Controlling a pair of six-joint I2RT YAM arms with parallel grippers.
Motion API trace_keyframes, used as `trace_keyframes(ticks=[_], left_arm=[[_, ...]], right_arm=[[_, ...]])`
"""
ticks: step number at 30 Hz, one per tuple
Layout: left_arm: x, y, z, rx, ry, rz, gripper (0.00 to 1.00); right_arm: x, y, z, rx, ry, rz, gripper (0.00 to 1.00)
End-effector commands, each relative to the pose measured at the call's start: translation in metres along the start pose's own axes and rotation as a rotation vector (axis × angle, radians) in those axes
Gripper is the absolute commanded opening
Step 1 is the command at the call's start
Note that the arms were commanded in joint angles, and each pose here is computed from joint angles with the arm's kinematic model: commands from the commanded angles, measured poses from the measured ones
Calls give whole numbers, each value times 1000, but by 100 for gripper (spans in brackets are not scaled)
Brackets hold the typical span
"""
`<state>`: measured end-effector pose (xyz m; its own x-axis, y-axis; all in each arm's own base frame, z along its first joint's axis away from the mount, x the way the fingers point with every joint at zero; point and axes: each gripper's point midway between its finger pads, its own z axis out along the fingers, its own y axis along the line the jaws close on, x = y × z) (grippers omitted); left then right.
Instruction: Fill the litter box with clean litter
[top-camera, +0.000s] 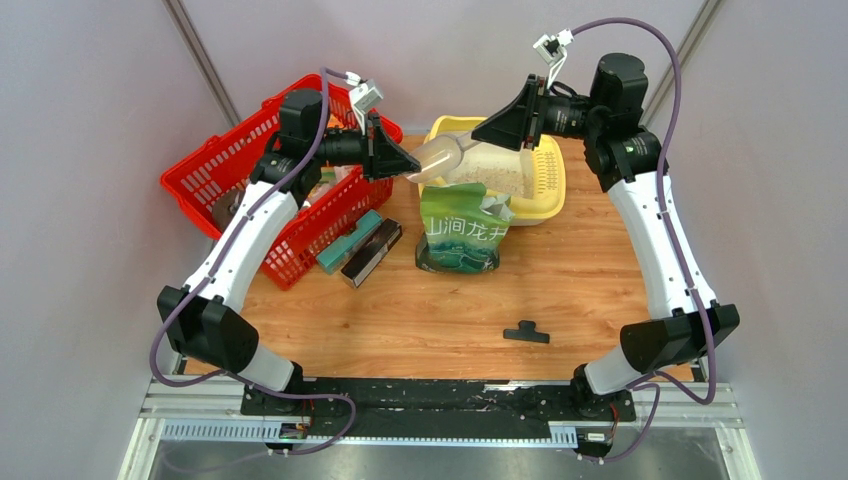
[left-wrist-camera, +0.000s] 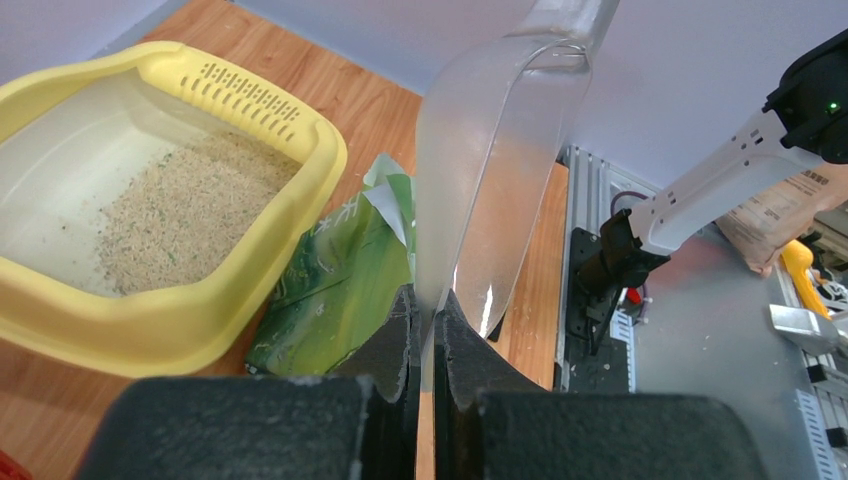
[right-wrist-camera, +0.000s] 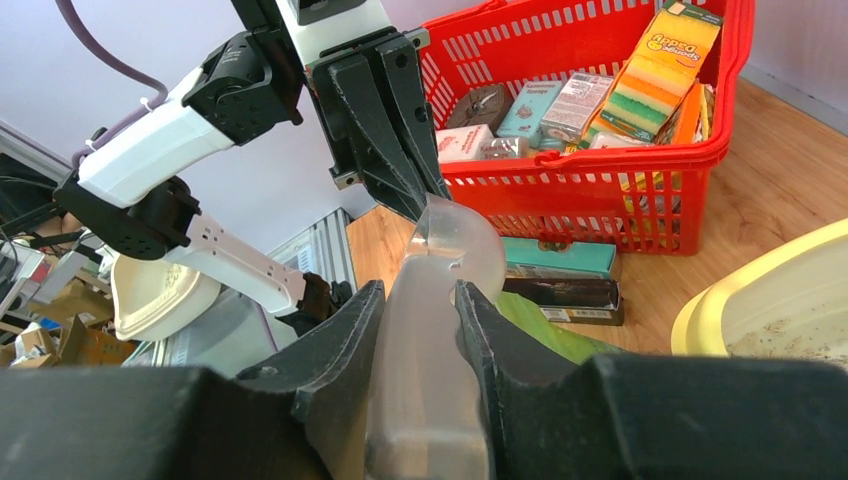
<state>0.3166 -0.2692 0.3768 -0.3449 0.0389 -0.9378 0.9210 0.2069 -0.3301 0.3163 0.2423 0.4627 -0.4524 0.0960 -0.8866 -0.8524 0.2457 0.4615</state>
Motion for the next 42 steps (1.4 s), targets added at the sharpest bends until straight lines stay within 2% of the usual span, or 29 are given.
trace_keyframes(ticks=[1,3,6,7,9,11,12,15,19,25,29,32,36,39,42], left_arm=[[-16,-4,-2,-2,-20,63,0],[-15,-4,-2,-2,-19,63,0],[-15,-4,-2,-4,-17,64,0],[-15,-4,-2,-4,-17,63,0],[-16,-4,-2,-8,-19,68,0],[-15,-1,-2,-24,-16,73,15],[-16,2,-3,-35,-14,110,31],[-14,6,-6,-68,16,166,48],[-8,7,-10,-69,59,270,61],[15,6,1,-30,191,459,64],[36,2,15,11,270,554,66],[49,9,27,0,322,603,66],[56,22,45,-28,346,639,64],[55,23,51,-18,354,651,61],[60,20,54,-4,370,640,54]], right_arm=[[1,6,-2,-1,3,-35,33],[3,5,-2,3,8,-30,31],[4,5,-2,7,10,-31,23],[4,4,-2,9,8,-30,13],[3,4,-3,12,6,-31,0],[2,3,-4,17,3,-32,0],[-3,2,-8,29,-8,-40,0],[-16,-11,-24,107,-50,-53,0],[-26,-40,-54,282,-91,-83,0],[5,-86,-103,662,15,-117,0],[16,-84,-122,763,43,-87,0],[10,-74,-130,780,32,-184,0],[1,-56,-131,751,35,-235,0],[16,-55,-127,713,128,-158,0],[29,-54,-124,677,165,-117,0]])
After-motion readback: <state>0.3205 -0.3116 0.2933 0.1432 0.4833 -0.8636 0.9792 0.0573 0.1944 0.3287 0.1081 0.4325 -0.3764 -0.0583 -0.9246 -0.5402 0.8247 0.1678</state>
